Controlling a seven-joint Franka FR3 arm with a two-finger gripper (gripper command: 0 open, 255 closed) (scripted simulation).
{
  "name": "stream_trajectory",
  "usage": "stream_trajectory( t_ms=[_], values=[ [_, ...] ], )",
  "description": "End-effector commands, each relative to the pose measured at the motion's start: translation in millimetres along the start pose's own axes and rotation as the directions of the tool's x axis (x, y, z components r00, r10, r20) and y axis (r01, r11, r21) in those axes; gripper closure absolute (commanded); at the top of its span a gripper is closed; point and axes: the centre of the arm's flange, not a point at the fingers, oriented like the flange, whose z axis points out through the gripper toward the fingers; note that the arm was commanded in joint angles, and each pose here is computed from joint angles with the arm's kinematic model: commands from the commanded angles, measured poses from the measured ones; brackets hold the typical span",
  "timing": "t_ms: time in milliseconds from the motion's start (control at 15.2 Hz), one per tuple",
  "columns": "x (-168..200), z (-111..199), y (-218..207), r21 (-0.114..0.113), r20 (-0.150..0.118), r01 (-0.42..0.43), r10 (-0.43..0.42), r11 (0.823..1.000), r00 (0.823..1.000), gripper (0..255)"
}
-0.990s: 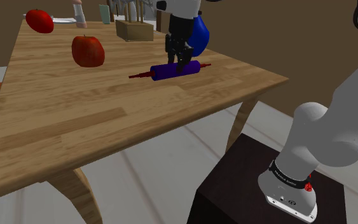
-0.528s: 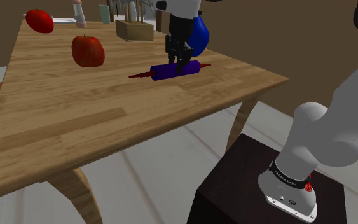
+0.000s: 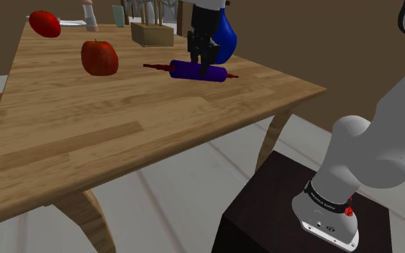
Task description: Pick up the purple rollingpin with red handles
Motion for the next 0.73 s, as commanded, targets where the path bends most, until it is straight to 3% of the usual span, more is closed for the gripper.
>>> stream_trajectory(
  t_ms=[0, 660],
  values=[
    [0, -11, 1, 0.0, 0.0, 0.0, 0.0, 1.0, 1.0, 255],
    [1, -54, 5, 0.0, 0.0, 0.0, 0.0, 1.0, 1.0, 255]
  ],
)
